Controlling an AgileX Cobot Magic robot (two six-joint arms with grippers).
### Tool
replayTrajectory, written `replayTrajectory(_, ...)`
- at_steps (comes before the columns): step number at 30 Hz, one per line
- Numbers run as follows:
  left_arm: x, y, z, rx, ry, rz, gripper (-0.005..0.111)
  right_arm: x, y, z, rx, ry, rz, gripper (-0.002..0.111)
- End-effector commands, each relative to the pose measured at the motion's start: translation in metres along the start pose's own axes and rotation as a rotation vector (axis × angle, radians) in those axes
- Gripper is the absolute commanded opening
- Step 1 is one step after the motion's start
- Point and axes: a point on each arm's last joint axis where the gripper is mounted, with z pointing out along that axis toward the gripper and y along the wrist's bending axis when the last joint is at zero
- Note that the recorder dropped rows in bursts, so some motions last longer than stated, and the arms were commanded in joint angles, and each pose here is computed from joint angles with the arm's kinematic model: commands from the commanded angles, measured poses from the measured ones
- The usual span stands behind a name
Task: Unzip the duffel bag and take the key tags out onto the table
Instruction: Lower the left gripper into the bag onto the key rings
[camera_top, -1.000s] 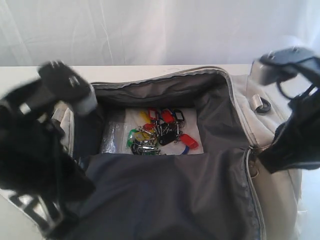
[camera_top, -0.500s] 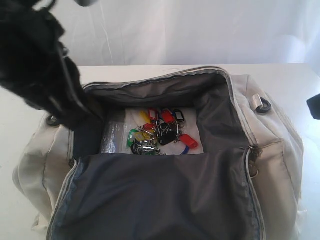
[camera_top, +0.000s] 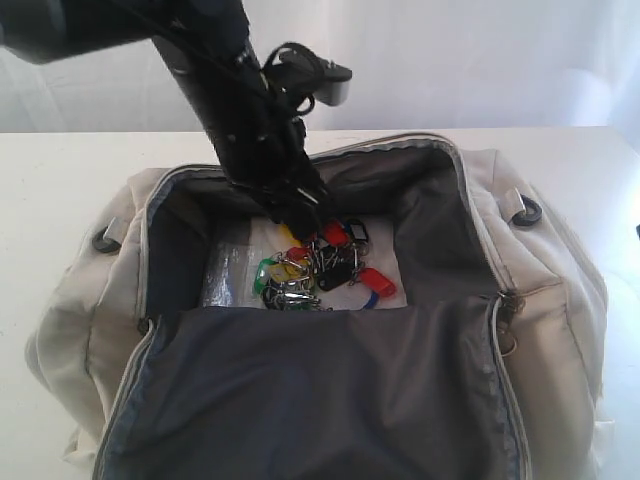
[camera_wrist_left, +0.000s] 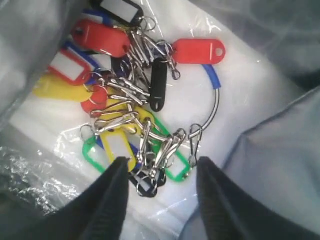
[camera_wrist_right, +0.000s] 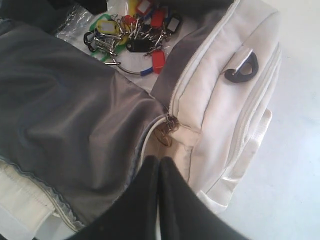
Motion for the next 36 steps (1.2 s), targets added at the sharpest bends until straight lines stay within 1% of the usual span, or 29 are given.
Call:
replayTrajectory(1, -0.004, 0.009, 0.032, -0.015, 0.038, -0.041, 0.076, 0.004, -0.001, 0.009, 0.009, -0.014, 0.004, 0.0)
replayTrajectory(3, -0.002, 0.015, 0.046, -0.045, 0.069, -0.102, 0.082, 0.009, -0.002, 0.017, 0.01, -0.003, 0.006, 0.0)
replayTrajectory(5, 0.0, 0.019, 0.055, -0.063, 0.097, -0.131, 0.085, 0.013, -0.003, 0.025, 0.011, 0.007, 0.01, 0.0)
replayTrajectory(6, 0.0, 0.021, 0.059, -0.078, 0.109, -0.154, 0.085, 0.015, -0.003, 0.028, 0.011, 0.007, 0.012, 0.0)
replayTrajectory(9, 0.0, 0.024, 0.069, -0.101, 0.113, -0.173, 0.085, 0.016, -0.004, 0.032, 0.013, 0.004, 0.013, 0.0)
replayTrajectory(10, 0.0, 0.025, 0.073, -0.099, 0.114, -0.206, 0.085, 0.016, -0.004, 0.032, 0.013, 0.004, 0.013, 0.0)
replayTrajectory(13, 0.001, 0.024, 0.087, -0.066, 0.132, -0.235, 0.085, 0.016, -0.004, 0.032, 0.014, -0.001, 0.013, 0.0)
replayTrajectory(18, 0.002, 0.018, 0.103, 0.019, 0.158, -0.29, 0.085, 0.016, -0.004, 0.032, 0.014, -0.001, 0.013, 0.0)
replayTrajectory(21, 0.003, 0.017, 0.109, 0.039, 0.166, -0.295, 0.085, 0.016, -0.004, 0.032, 0.014, -0.001, 0.013, 0.0)
replayTrajectory(23, 0.002, 0.015, 0.111, 0.071, 0.158, -0.281, 0.084, 0.016, -0.004, 0.032, 0.014, -0.001, 0.013, 0.0)
replayTrajectory(25, 0.0, 0.013, 0.112, 0.093, 0.144, -0.287, 0.075, 0.016, -0.004, 0.032, 0.014, -0.002, 0.013, 0.0)
replayTrajectory(26, 0.0, 0.013, 0.112, 0.095, 0.144, -0.288, 0.064, 0.016, -0.004, 0.032, 0.014, -0.002, 0.013, 0.0)
replayTrajectory(27, 0.0, 0.013, 0.112, 0.095, 0.144, -0.288, 0.057, 0.016, -0.004, 0.032, 0.014, -0.002, 0.013, 0.0)
replayTrajectory(28, 0.0, 0.013, 0.112, 0.092, 0.145, -0.285, 0.043, 0.016, -0.004, 0.032, 0.014, -0.002, 0.013, 0.0)
replayTrajectory(29, 0.001, 0.015, 0.112, 0.072, 0.15, -0.271, 0.031, 0.016, -0.004, 0.032, 0.014, -0.002, 0.013, 0.0)
replayTrajectory(30, 0.001, 0.016, 0.112, 0.06, 0.152, -0.263, 0.024, 0.016, -0.004, 0.032, 0.014, -0.002, 0.013, 0.0)
replayTrajectory(31, 0.001, 0.018, 0.108, 0.038, 0.161, -0.245, 0.01, 0.016, -0.004, 0.032, 0.014, -0.002, 0.013, 0.0)
replayTrajectory(32, 0.0, 0.019, 0.104, 0.023, 0.165, -0.233, 0.003, 0.016, -0.004, 0.032, 0.014, -0.002, 0.013, 0.0)
replayTrajectory(33, -0.004, 0.02, 0.093, -0.002, 0.154, -0.21, 0.0, 0.016, -0.004, 0.032, 0.014, -0.002, 0.013, 0.0)
replayTrajectory(34, -0.007, 0.021, 0.086, -0.016, 0.147, -0.2, 0.0, 0.016, -0.004, 0.032, 0.014, -0.002, 0.013, 0.0)
replayTrajectory(35, -0.013, 0.022, 0.07, -0.038, 0.119, -0.182, 0.0, 0.016, -0.004, 0.032, 0.014, -0.002, 0.013, 0.0)
replayTrajectory(36, -0.016, 0.021, 0.061, -0.042, 0.098, -0.168, 0.0, 0.016, -0.004, 0.032, 0.014, -0.002, 0.013, 0.0)
